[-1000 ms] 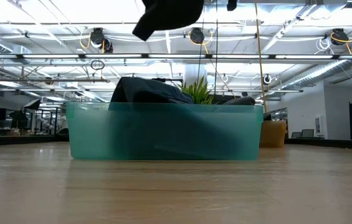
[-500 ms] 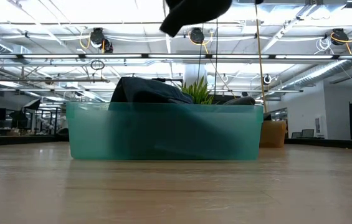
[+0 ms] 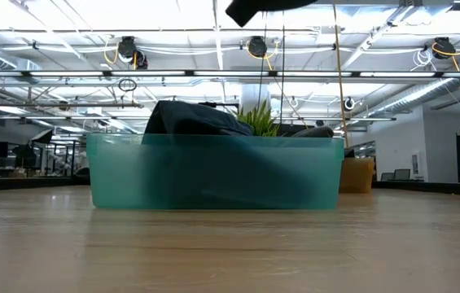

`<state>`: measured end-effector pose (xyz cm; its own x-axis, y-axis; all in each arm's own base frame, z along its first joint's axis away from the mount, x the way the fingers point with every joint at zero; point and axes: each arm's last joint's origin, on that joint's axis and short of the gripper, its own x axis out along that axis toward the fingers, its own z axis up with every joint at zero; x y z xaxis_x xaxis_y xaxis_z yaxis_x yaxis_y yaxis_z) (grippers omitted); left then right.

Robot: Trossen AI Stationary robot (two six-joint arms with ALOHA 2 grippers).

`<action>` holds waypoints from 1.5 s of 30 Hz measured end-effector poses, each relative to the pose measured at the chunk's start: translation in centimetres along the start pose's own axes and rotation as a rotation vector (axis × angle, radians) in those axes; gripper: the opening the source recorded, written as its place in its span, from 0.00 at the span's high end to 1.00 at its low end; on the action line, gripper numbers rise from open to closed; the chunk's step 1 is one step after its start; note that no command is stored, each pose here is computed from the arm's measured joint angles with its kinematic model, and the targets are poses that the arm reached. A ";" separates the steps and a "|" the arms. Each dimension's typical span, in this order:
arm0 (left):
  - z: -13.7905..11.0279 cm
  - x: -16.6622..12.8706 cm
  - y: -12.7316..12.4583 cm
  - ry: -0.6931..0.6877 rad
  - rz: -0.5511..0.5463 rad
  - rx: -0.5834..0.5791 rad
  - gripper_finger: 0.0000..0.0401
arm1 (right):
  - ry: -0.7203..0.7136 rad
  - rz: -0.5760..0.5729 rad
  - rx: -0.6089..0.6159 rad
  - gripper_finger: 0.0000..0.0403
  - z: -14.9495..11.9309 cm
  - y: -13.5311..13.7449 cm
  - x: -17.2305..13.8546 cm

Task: Pick & Place hat
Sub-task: Put the blue cap into the green bin

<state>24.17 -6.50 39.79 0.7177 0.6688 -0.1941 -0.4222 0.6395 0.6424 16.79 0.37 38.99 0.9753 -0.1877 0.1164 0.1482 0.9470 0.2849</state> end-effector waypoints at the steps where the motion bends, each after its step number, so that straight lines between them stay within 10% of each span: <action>1: 0.0 0.0 0.0 0.000 0.001 -0.006 0.08 | 0.002 0.026 0.010 1.00 -0.1 0.1 0.0; 21: -0.4 -0.8 -0.6 0.005 -0.037 0.202 0.06 | -0.130 0.251 0.220 1.00 -7.7 -4.0 1.3; 45: -0.2 -0.1 -0.7 -0.107 -0.128 1.073 0.18 | -0.312 0.478 0.486 1.00 -12.9 -3.4 1.0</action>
<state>24.23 -6.95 39.23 0.7887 0.5508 -0.2729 0.3255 0.0025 0.9456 19.35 0.32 25.83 0.8130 0.0820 0.5765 -0.4399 0.7352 0.5157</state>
